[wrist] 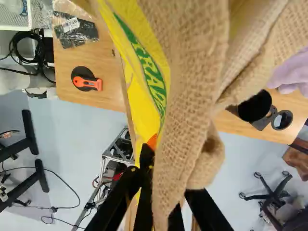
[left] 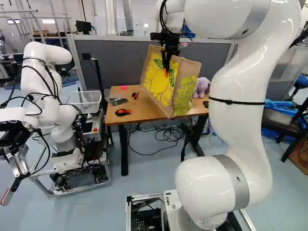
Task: Pick up the bag on the ground and place it on the table
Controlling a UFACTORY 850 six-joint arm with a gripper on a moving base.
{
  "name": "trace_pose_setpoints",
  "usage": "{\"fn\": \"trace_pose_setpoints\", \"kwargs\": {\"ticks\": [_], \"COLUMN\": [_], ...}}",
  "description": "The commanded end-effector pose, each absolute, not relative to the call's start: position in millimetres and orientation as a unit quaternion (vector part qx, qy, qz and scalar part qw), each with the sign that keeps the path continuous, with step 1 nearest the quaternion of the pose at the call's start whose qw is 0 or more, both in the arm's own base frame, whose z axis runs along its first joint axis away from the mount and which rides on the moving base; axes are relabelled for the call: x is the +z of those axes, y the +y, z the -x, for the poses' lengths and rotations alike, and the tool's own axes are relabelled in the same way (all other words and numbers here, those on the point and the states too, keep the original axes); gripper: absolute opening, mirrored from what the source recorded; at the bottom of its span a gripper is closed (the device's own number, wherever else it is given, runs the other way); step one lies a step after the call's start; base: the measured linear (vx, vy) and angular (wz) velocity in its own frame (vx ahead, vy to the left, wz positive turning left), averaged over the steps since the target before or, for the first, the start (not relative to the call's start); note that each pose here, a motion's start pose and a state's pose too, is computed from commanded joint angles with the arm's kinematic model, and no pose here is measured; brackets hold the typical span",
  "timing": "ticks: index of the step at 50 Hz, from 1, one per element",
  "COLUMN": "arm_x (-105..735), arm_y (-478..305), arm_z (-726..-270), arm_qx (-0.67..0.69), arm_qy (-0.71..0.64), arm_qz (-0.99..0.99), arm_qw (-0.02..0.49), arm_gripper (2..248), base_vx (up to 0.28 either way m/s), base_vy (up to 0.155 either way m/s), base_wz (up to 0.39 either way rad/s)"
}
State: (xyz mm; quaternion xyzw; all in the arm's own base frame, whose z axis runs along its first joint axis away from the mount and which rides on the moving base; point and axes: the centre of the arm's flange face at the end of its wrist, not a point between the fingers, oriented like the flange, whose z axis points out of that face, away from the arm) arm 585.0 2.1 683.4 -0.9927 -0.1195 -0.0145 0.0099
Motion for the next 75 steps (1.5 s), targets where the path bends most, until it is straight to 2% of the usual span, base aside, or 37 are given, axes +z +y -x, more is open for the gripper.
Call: {"fn": "trace_pose_setpoints", "kwargs": {"ticks": [28,57,75], "arm_x": [683,683,684], "arm_y": [2,2,2], "arm_z": [-585,-586,-604], "arm_qx": [-0.013,-0.014,-0.021], "arm_qy": [0.014,0.022,0.022], "arm_qz": [1.000,1.000,0.999], "arm_qw": [0.012,0.012,0.012], "arm_gripper": [21,21,21], "base_vx": [0.000,0.000,0.000], "base_vy": [0.000,0.000,0.000], "base_wz": [0.000,0.000,0.000]}}
